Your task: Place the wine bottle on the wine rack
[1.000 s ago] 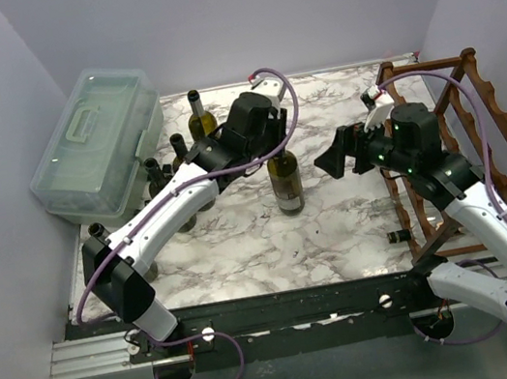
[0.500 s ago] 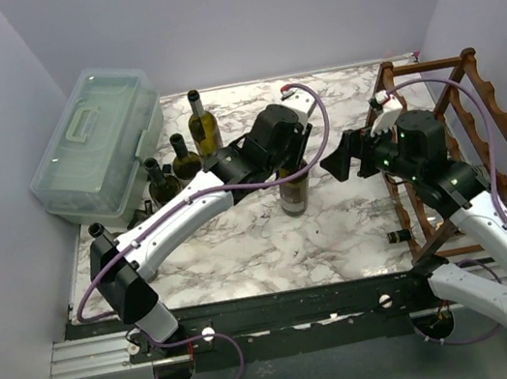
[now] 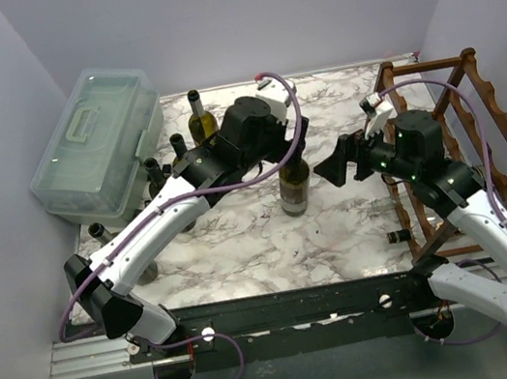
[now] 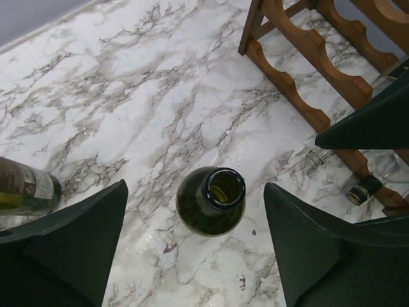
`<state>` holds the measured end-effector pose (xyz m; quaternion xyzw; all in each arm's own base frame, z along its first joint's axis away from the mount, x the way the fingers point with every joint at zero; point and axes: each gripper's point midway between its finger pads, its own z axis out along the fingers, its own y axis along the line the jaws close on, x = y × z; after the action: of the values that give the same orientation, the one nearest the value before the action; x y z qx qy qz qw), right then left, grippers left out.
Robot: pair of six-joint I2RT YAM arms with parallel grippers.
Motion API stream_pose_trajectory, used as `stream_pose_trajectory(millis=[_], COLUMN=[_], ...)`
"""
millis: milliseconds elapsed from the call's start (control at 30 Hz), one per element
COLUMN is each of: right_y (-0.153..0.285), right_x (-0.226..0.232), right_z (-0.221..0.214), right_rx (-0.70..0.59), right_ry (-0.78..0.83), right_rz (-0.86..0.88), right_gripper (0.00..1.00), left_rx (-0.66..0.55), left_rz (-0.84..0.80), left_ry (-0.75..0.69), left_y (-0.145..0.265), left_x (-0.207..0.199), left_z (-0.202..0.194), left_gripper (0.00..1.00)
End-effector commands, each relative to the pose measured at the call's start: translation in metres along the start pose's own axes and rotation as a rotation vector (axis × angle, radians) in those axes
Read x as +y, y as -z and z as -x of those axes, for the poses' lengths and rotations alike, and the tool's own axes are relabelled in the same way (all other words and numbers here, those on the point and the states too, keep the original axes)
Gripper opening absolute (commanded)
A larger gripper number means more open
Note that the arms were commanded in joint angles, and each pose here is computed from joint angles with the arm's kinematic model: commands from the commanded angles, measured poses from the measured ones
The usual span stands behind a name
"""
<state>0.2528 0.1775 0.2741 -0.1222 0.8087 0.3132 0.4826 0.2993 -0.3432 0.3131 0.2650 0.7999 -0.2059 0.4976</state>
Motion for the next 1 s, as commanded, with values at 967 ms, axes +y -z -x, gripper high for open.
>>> stream_pose_trajectory(millis=[967], right_y=[-0.099], right_x=[0.01], right_z=[0.009], right_rx=[-0.043], right_ry=[0.155], right_rz=[-0.432], right_gripper=[0.66], left_rx=[-0.404], left_rz=[0.224], left_ry=[-0.041], left_y=[0.087], left_x=[0.096], left_z=[0.039], left_gripper=[0.92])
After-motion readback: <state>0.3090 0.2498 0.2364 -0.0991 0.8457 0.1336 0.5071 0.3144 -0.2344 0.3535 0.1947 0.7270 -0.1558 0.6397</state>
